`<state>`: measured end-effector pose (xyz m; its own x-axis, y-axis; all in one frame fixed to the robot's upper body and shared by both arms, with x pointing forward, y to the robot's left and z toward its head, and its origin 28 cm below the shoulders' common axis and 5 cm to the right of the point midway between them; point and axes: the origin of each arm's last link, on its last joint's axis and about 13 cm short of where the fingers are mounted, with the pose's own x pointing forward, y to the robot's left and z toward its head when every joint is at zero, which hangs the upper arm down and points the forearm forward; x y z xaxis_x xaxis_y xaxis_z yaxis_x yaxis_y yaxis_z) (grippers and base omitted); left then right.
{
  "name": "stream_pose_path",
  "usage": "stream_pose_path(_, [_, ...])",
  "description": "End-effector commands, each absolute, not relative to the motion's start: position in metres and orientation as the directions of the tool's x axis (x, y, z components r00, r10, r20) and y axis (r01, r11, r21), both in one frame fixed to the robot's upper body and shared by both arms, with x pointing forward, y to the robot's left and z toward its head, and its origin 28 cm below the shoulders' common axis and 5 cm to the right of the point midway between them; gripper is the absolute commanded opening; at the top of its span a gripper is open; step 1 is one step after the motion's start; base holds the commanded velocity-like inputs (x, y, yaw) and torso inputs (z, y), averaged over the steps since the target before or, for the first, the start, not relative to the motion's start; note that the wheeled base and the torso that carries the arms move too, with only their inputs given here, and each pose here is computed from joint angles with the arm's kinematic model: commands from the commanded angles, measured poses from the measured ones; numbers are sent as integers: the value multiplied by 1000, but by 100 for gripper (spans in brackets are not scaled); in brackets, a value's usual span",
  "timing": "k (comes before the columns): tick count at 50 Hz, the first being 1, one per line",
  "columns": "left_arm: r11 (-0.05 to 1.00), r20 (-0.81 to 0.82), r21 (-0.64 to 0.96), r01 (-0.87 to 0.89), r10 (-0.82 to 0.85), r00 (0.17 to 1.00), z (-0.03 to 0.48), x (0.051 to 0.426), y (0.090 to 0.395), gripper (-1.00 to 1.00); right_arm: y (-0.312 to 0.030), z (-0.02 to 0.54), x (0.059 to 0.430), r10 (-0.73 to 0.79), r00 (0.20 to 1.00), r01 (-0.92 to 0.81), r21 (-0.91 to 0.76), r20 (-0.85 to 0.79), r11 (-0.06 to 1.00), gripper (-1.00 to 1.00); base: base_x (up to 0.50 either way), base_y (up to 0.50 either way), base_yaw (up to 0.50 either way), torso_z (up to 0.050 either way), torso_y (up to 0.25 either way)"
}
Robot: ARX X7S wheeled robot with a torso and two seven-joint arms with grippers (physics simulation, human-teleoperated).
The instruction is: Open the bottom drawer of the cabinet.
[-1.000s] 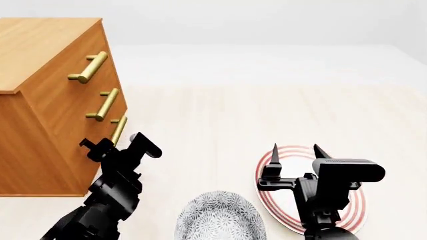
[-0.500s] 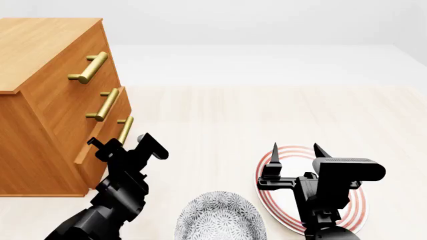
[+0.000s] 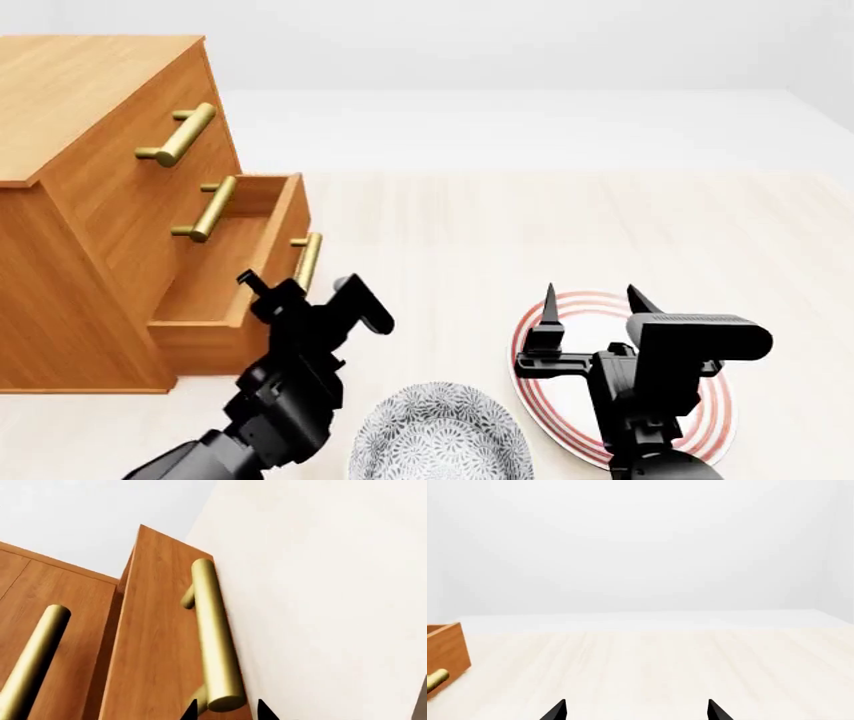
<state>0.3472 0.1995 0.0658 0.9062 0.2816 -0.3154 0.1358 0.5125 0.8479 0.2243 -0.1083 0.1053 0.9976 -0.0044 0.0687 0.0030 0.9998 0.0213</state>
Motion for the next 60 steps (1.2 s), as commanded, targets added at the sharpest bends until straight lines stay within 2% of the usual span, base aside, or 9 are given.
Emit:
stream_pose_path(1, [460,-250,883,93,294,922,65,342,180,-100,-109,103,225,-5,998,3,24,64,1000,100,-15,0,4,0,0])
stream_pose_path(13, [468,-225,879,93,235,946,73,337,171,-100,-110,102,224,-6,998,4,28,62,1000,100,-15,0,5,3,9])
stream_pose_path(14, [470,-224,877,96,225,948,76,334,170,100,-110,102,224,-6,998,4,28,63,1000,100,-16,0,5,12,11])
stream_pose_path(29, [510,-170,856,87,118,978,111,299,160,100,-108,101,226,1,998,-3,35,65,999,100,0,0,0,0,0])
stream_pose_path(36, [607,-73,794,-10,112,991,145,297,161,100,-108,100,226,1,998,-3,37,61,999,100,0,0,0,0,0])
stream_pose_path(43, [765,31,625,-157,177,984,201,313,174,100,-108,100,227,1,998,-3,38,61,999,100,0,0,0,0,0])
stream_pose_path(46, [825,3,539,-169,199,980,210,321,180,100,-108,101,227,0,998,-2,39,62,999,100,0,0,0,0,0])
stream_pose_path(47, [887,-89,448,-110,167,982,212,325,182,100,-108,101,227,0,998,-2,38,62,999,100,0,0,0,0,0])
stream_pose_path(60, [964,-332,262,-52,141,933,202,347,194,100,-109,105,227,-2,997,-1,37,72,999,100,0,0,0,0,0])
